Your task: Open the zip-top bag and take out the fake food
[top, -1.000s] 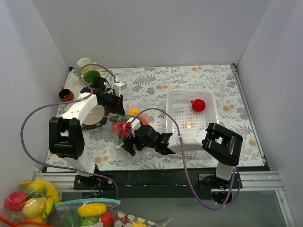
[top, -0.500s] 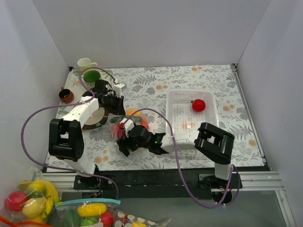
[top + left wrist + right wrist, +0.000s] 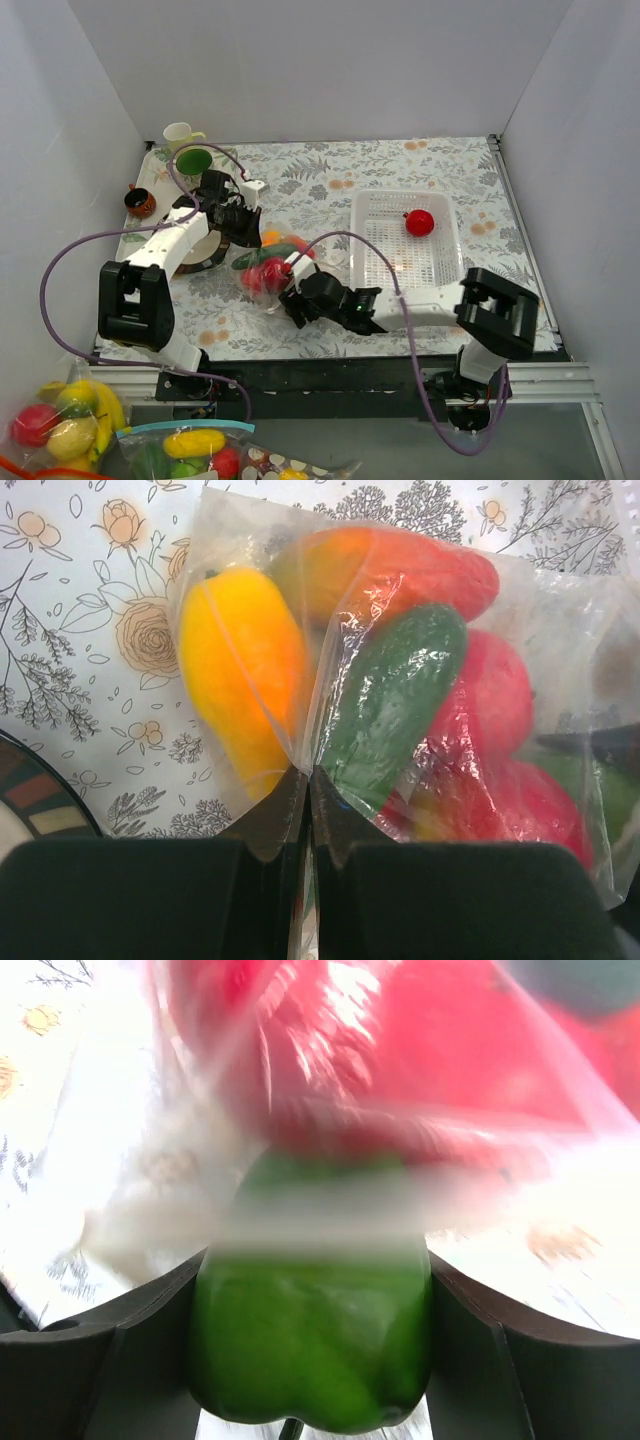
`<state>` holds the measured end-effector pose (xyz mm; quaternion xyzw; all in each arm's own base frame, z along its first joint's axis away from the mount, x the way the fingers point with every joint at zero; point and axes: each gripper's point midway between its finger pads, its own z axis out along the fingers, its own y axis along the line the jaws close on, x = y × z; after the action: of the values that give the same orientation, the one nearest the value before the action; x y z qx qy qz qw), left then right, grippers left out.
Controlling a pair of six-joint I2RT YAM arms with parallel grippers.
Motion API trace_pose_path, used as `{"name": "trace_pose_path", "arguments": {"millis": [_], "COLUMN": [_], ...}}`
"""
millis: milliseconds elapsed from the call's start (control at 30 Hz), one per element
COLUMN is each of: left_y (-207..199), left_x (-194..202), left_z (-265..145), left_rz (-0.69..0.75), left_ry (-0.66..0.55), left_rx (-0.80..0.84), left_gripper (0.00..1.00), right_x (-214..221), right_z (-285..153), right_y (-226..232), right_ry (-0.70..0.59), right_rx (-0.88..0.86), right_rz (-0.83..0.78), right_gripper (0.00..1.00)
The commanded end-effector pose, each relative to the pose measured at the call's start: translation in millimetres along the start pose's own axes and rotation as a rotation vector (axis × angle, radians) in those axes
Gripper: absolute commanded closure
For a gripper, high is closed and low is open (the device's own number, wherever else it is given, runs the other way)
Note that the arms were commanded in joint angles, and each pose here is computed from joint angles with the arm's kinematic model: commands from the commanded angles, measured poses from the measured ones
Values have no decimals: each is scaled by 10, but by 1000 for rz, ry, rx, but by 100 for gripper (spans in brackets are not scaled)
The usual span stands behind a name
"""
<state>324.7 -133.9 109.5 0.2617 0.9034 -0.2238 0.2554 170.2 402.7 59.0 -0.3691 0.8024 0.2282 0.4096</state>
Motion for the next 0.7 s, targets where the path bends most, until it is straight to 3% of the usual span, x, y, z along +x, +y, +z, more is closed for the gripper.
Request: {"name": "trace_pose_path", "arguments": {"millis": [0, 167, 333, 533, 600, 633, 667], "left_y": [90, 153, 70, 39, 36, 30, 29], "left_x": [-174, -230, -208, -215, -213, -202, -210], "left_z": [-37, 1, 9, -17, -11, -2, -7], "left_rz": [23, 23, 8, -1, -1, -1, -1], "left_ry": [-16, -15, -3, -3, -2, 4, 2], "left_rx": [-47, -62, -19, -7, -3, 0, 0], "left_gripper": [100, 100, 100, 100, 100, 100, 100], "right_x": [-671, -945, -911, -241, -150, -89, -102], "right_z": [-534, -1033, -1480, -1459, -1421, -1376, -1355], "right_y": [-167, -459, -1447, -2374, -2461, -2514, -2520], "right_ry": [-207, -281, -345, -193, -149, -121, -116], "right_rx": [45, 143, 481, 671, 688, 696, 688], "right_rz": [31, 32, 178, 329, 349, 354, 353], "right_gripper": [61, 64, 68, 70, 58, 40, 30]}}
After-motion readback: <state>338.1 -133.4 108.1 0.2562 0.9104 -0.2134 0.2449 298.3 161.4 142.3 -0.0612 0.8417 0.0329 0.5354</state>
